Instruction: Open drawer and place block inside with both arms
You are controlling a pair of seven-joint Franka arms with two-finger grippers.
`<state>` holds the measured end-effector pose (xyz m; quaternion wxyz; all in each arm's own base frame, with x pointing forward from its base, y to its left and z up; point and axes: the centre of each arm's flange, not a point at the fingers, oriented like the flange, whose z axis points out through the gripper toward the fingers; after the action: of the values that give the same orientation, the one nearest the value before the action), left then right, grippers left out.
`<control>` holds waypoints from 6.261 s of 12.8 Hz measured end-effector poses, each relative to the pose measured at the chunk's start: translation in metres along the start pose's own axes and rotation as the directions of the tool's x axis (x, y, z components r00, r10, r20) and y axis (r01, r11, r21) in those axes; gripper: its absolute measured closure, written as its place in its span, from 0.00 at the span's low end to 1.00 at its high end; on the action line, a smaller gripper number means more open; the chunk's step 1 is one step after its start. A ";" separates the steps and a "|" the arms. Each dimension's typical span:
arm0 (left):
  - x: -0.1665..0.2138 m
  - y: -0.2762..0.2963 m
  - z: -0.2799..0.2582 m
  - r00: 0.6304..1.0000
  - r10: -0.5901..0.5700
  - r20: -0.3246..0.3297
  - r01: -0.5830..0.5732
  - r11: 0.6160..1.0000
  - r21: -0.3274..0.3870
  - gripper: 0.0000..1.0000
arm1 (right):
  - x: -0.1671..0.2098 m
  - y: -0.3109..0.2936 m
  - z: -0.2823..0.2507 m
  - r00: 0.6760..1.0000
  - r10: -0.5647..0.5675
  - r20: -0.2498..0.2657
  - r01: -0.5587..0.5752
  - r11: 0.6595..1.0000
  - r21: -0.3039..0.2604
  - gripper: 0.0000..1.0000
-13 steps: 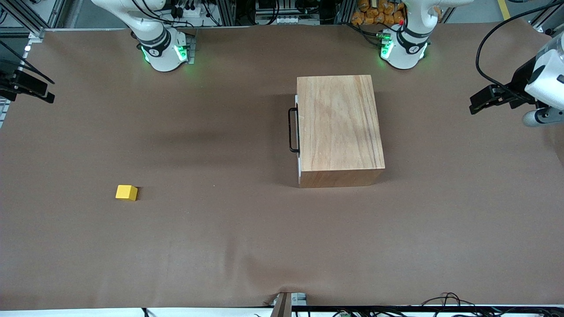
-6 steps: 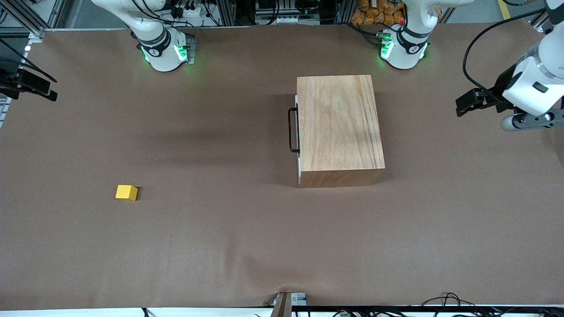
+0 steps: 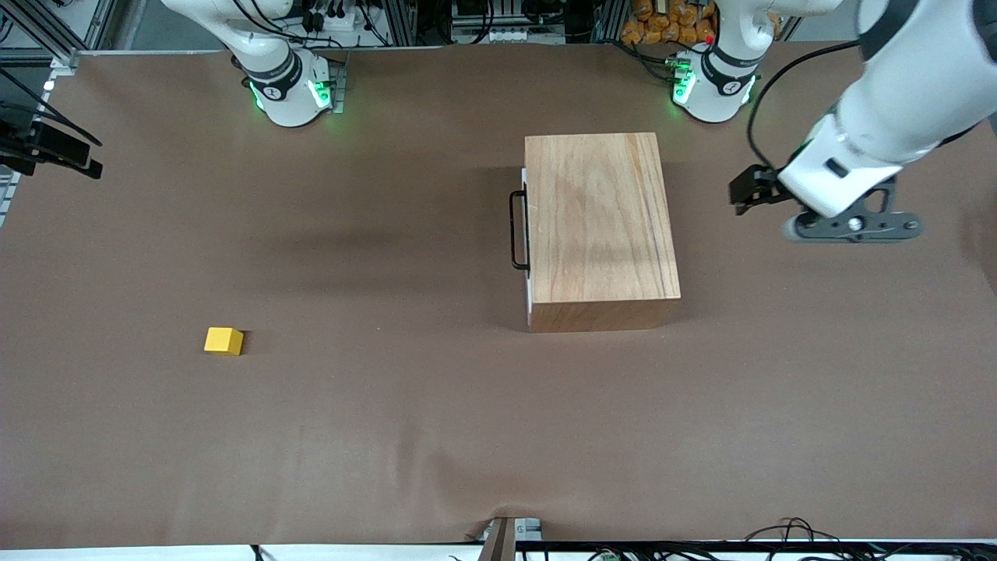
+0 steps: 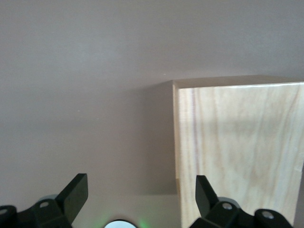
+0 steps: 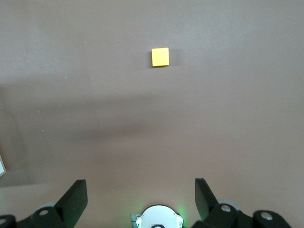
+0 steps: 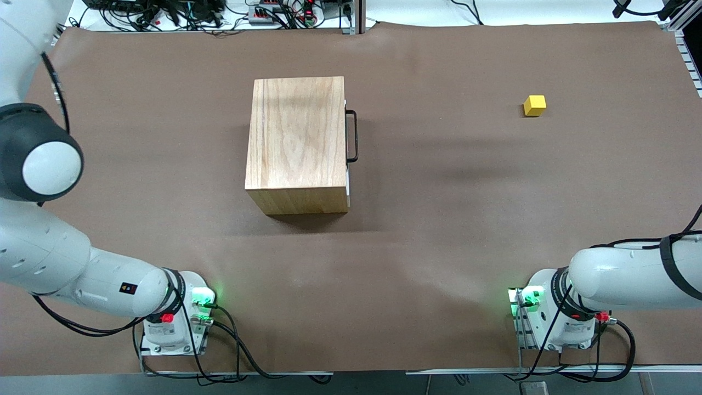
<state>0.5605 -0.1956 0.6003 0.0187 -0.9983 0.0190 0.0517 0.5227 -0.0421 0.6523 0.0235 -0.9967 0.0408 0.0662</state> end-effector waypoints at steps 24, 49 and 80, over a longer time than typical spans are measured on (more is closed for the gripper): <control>-0.057 0.389 0.213 0.972 -0.196 -0.130 0.209 0.973 0.095 0.00 | 0.001 0.003 0.002 1.000 0.005 0.008 -0.005 1.000 0.001 0.00; -0.096 0.443 0.305 0.976 -0.107 -0.192 0.147 0.968 0.205 0.00 | 0.086 0.046 0.110 0.997 0.044 0.067 -0.045 0.999 0.012 0.00; -0.091 0.475 0.286 0.970 -0.170 -0.172 0.150 0.981 -0.122 0.00 | 0.161 0.037 0.450 0.988 0.068 -0.140 -0.073 0.997 -0.028 0.31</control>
<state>0.4220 -0.6551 0.3083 -0.0332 -0.9967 -0.0629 -0.0403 0.6204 -0.0683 0.1832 0.0017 -0.9971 0.0766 -0.0021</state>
